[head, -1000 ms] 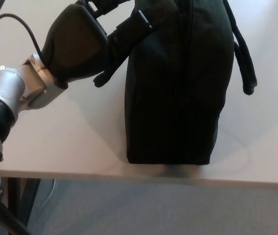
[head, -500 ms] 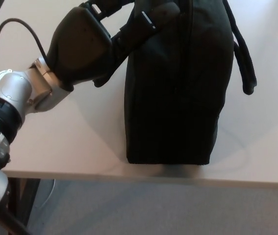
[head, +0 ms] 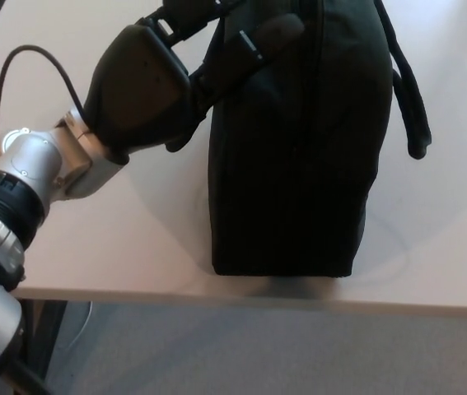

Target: A lunch bag is kept on the middle of the desk and the robot uses both its hands to grab the opening of the bag from the left and right and moves its hands away from each other to spread the bag open

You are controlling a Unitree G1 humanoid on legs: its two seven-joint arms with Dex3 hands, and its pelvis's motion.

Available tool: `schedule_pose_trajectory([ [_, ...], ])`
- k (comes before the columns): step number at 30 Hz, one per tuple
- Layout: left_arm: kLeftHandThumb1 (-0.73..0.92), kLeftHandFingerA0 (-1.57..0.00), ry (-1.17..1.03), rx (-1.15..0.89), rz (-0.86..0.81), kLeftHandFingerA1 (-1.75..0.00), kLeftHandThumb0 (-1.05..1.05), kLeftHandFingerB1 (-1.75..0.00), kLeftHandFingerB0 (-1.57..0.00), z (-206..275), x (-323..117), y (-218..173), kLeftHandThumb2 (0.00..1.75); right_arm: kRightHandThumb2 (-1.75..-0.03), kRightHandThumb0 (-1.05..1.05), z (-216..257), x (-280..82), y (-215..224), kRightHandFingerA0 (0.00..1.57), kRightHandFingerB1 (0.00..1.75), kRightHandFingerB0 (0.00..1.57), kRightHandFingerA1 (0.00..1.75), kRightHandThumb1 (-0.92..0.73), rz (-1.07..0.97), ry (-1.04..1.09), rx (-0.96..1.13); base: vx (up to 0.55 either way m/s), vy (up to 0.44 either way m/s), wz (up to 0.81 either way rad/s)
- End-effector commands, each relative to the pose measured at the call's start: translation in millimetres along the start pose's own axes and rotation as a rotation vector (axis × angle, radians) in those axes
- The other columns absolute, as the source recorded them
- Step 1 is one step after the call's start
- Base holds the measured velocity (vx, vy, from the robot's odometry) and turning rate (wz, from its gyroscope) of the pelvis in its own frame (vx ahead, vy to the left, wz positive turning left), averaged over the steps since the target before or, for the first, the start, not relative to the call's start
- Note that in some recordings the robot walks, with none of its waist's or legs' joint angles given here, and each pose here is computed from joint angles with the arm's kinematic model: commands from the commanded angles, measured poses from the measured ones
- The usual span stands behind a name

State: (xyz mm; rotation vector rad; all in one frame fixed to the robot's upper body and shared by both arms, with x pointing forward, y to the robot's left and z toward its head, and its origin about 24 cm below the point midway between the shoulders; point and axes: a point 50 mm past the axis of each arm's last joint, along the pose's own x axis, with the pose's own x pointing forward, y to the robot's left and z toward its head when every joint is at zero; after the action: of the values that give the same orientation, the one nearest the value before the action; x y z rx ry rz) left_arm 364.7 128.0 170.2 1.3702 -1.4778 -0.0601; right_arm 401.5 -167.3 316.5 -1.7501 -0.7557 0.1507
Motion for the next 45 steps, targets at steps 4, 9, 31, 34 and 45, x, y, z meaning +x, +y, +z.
schedule_pose_trajectory([
  [4, 0.58, -0.34, 0.025, 0.039, 0.009, -0.34, -0.01, -0.30, -0.19, -6.0, -16.7, 2.2, 0.60, -0.54, -0.25, 17.2, -4.3, 14.0, 0.38, 0.31, 0.29, 0.33, -0.48, 0.003, -0.138, -0.025, 0.00, 0.000, 0.00],
  [9, 0.56, -0.32, 0.051, 0.060, -0.001, -0.32, 0.00, -0.31, -0.23, -10.5, -22.0, 3.6, 0.58, -0.58, -0.29, 17.3, -11.9, 29.8, 0.32, 0.34, 0.29, 0.35, -0.42, 0.025, -0.136, -0.007, 0.00, 0.000, 0.00],
  [31, 0.59, -0.33, 0.049, 0.061, 0.015, -0.32, -0.05, -0.29, -0.19, -13.6, -16.8, 5.9, 0.57, -0.56, -0.21, 24.1, -24.9, 51.8, 0.25, 0.34, 0.37, 0.30, -0.53, 0.090, -0.196, -0.064, 0.00, 0.000, 0.00],
  [34, 0.58, -0.32, 0.049, 0.064, 0.020, -0.32, -0.04, -0.31, -0.25, -13.1, -16.7, 5.7, 0.58, -0.65, -0.42, 25.4, -20.2, 50.0, 0.20, 0.33, 0.19, 0.34, -0.51, 0.072, -0.189, -0.095, 0.00, 0.000, 0.00],
  [45, 0.57, -0.27, 0.027, 0.014, 0.069, -0.30, -0.03, -0.30, -0.11, -0.9, -15.0, 0.6, 0.58, -0.58, -0.34, 30.9, -12.7, 49.2, 0.31, 0.30, 0.25, 0.31, -0.56, 0.031, -0.163, -0.021, 0.00, 0.000, 0.00],
])
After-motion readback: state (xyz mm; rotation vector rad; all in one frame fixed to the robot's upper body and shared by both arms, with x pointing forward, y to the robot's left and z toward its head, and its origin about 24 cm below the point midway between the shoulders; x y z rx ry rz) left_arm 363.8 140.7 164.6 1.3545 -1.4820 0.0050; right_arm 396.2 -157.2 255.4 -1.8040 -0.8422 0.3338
